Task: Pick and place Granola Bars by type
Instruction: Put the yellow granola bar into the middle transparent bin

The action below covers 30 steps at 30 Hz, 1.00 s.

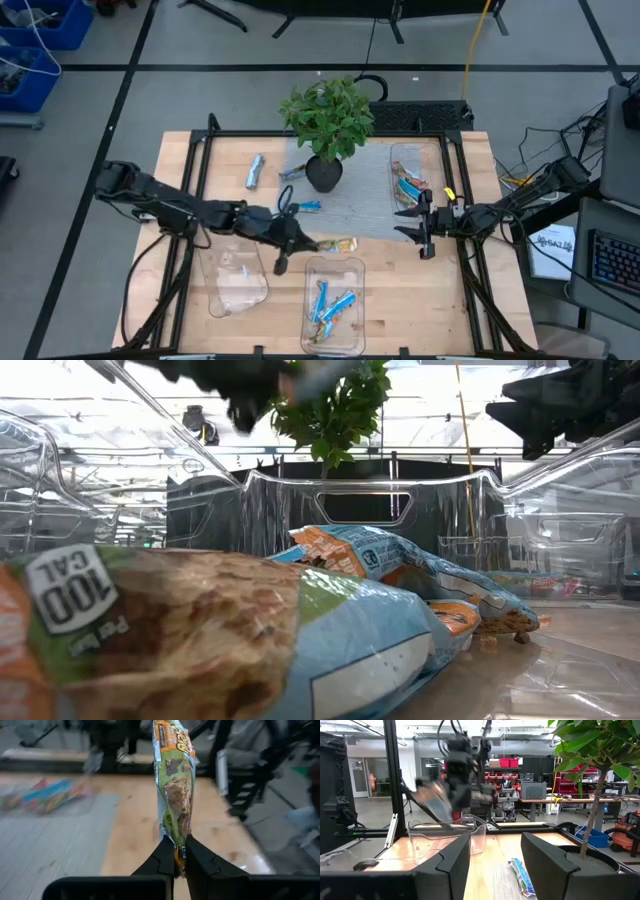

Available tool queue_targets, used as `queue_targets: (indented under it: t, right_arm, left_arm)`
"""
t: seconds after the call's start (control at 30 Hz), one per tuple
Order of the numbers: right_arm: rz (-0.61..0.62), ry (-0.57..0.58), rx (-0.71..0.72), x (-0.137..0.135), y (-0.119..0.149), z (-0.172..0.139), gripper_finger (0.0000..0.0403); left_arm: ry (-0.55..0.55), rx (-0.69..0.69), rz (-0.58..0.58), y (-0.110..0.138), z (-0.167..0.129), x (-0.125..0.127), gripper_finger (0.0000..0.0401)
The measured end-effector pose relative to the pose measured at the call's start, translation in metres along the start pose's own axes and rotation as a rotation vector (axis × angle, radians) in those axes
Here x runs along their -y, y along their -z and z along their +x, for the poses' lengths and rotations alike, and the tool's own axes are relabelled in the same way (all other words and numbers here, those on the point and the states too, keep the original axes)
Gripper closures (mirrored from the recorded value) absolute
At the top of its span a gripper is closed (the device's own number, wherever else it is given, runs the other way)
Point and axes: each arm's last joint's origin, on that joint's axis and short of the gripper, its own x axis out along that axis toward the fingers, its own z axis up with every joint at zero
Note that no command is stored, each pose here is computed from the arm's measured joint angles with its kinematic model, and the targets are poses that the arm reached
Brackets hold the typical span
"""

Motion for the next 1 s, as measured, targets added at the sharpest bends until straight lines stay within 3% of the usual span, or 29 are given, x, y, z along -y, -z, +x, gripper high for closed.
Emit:
queue_targets:
  t: [0.07,0.27,0.57,0.77,1.0]
  right_arm:
    - [0.0,0.0,-0.001,0.0,0.0,0.0,0.0236]
    - [0.001,0.0,0.001,0.0,0.0,0.0,0.0236]
    - [0.005,-0.002,0.008,0.0,-0.001,0.0,0.0236]
    - [0.012,-0.002,0.014,0.0,-0.001,0.0,0.0236]
    - [0.012,-0.003,0.015,0.0,-0.001,0.0,0.0236]
  left_arm:
    - [0.02,-0.004,0.01,-0.01,-0.001,0.01,0.0378]
    - [-0.013,-0.195,0.002,-0.025,0.002,0.042,0.0379]
    - [0.022,-0.374,-0.043,-0.013,0.031,0.078,0.0381]
    - [0.041,-0.464,-0.07,0.008,0.052,0.081,0.0381]
    - [0.038,-0.52,-0.136,0.03,0.079,0.065,0.0382]
